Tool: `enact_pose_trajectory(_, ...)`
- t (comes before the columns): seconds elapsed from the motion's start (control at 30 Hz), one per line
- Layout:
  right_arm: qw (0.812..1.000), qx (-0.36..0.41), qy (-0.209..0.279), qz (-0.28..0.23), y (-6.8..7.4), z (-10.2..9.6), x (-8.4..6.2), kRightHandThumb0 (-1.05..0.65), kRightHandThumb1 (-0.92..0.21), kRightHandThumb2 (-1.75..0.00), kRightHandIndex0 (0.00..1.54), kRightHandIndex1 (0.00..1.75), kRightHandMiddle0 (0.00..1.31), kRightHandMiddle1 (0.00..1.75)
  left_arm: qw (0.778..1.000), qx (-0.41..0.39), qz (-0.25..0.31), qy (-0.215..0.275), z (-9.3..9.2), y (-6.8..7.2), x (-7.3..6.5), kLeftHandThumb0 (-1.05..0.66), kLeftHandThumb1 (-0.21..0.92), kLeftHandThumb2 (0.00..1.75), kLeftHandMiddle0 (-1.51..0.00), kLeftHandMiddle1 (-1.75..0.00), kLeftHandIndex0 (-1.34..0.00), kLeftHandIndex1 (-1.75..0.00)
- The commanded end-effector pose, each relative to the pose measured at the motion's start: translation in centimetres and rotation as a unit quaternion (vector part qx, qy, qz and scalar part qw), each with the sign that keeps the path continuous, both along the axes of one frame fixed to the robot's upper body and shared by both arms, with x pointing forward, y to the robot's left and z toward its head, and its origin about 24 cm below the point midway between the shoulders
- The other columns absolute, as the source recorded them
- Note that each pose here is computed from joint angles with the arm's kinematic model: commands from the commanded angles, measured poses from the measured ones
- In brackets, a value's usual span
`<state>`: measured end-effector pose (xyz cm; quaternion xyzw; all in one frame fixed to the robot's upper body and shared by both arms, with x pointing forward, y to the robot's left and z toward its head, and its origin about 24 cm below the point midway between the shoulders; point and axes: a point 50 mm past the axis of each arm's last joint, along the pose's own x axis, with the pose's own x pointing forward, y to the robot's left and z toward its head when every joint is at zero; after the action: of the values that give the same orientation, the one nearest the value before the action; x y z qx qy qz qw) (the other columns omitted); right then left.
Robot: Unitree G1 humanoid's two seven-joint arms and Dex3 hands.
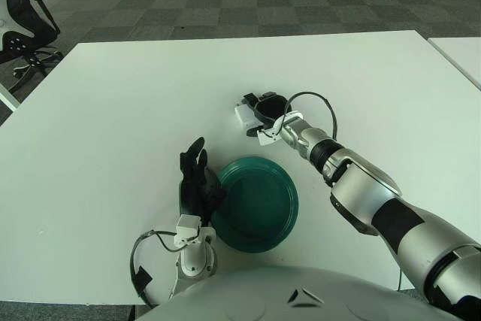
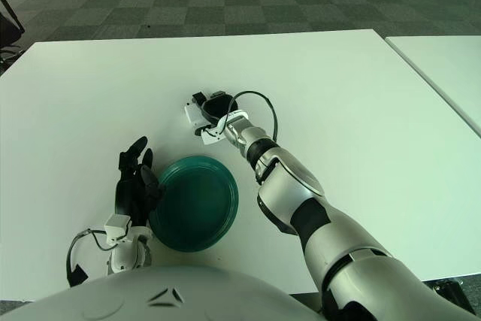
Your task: Put the charger into the plate.
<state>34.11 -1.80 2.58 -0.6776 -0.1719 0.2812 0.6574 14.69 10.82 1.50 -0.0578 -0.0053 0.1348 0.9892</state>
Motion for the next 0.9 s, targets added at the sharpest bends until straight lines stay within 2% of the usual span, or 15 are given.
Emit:
enact_pose_trajectory(0.0, 1.000, -0.029, 0.000, 0.004, -0.76, -0.83, -0.23, -0.69, -0.92, -0.64, 0.50, 1.62, 0.24, 1.60, 0.999, -0.037, 0.005, 0.001, 0.45, -1.65, 0.09, -0.81, 0.92, 1.02, -0.34, 0.00, 0.00, -0.76)
enact_pose_trajectory(0.17, 0.999, -0.033, -0.023, 0.030, -0.84, -0.79, -0.40, -0.60, -0.92, -0.65, 0.66, 1.72, 0.47, 1.72, 0.999, -0.039, 0.007, -0.002, 0.52, -1.73, 0.11, -0.81, 0.92, 1.02, -0.34, 0.00, 0.00, -0.78)
enact_pose_trajectory(0.33, 0.999, -0.028, -0.028, 0.034, -0.90, -0.77, -0.43, -0.55, -0.92, -0.66, 0.76, 1.74, 0.59, 1.74, 0.999, -0.040, 0.006, -0.003, 0.54, -1.74, 0.11, -0.81, 0.92, 1.01, -0.34, 0.00, 0.00, -0.79)
enact_pose_trajectory(0.87, 0.996, -0.041, -0.043, 0.063, -1.42, -1.02, -0.69, -0.50, -0.92, -0.69, 0.85, 1.75, 0.72, 1.75, 0.999, -0.043, 0.004, -0.003, 0.43, -1.70, 0.14, -0.81, 0.92, 1.01, -0.35, -0.01, 0.00, -0.81)
